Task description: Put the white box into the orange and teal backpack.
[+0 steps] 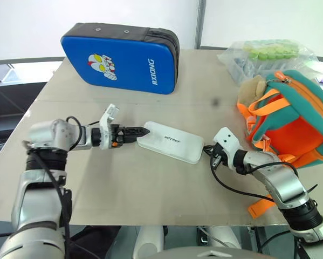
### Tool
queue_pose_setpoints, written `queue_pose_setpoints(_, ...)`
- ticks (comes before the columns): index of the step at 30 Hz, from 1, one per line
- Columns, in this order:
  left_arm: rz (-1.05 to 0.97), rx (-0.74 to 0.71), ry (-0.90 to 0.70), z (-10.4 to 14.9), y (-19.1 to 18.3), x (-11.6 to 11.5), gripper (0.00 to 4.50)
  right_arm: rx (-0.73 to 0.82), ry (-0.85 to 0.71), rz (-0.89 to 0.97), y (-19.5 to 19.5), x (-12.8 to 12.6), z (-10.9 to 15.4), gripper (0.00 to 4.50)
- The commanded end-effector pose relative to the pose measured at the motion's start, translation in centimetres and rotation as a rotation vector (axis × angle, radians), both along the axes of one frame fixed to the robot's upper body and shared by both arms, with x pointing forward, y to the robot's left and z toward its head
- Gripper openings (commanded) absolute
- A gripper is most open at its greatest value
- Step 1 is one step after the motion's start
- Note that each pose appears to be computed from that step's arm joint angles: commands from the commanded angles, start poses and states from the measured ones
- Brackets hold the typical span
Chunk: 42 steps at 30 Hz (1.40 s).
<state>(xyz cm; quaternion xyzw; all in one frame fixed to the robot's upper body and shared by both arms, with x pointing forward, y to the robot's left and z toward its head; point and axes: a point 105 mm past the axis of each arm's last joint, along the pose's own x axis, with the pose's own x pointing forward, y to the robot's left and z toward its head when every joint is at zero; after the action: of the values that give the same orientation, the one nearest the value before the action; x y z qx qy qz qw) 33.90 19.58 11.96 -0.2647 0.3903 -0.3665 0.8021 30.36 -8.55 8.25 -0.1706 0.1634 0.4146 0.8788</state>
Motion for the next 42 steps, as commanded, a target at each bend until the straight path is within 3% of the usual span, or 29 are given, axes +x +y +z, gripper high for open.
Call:
queue_pose_setpoints(1,-0.055,-0.018,0.035,-1.3,-1.5,0.2,4.36,0.004,-0.014,0.056,1.1,0.2,0.2,0.00)
queue_pose_setpoints(7,-0.128,-0.067,0.067,-1.3,-3.0,-0.5,4.36,0.001,-0.044,0.059,2.2,1.8,0.1,0.00)
queue_pose_setpoints(10,-0.114,-0.102,0.089,-1.4,-3.0,-0.8,3.74,0.001,-0.052,0.054,2.2,2.0,0.0,0.00)
queue_pose_setpoints(15,-0.068,-0.183,0.116,-1.2,-3.1,-0.8,1.93,0.000,-0.055,0.054,1.9,1.4,-0.5,0.00)
queue_pose_setpoints(18,-0.051,-0.202,0.124,-1.6,-3.2,-1.1,1.21,0.000,-0.051,0.046,1.7,1.1,-0.8,0.00)
queue_pose_setpoints(23,-0.026,-0.258,0.122,-1.8,-3.7,-1.7,1.17,0.023,-0.072,-0.031,0.0,0.6,-0.4,0.00)
queue_pose_setpoints(28,0.037,-0.324,0.049,-1.4,-3.9,-1.7,1.17,0.148,-0.127,-0.128,-2.4,-0.4,2.6,0.00)
queue_pose_setpoints(31,0.074,-0.359,-0.014,-1.0,-4.0,-1.7,1.17,0.260,-0.157,-0.187,-3.7,-2.2,5.3,0.80)
queue_pose_setpoints(38,0.136,-0.464,-0.121,0.8,-4.8,-1.8,1.14,0.341,-0.119,-0.314,-6.4,-7.6,8.1,4.28)
queue_pose_setpoints(39,0.133,-0.474,-0.127,1.0,-5.1,-2.0,1.14,0.319,-0.121,-0.362,-7.1,-7.9,8.1,4.50)
queue_pose_setpoints(42,0.116,-0.487,-0.136,1.3,-5.8,-2.6,1.14,0.257,-0.129,-0.505,-9.2,-7.9,8.0,4.50)
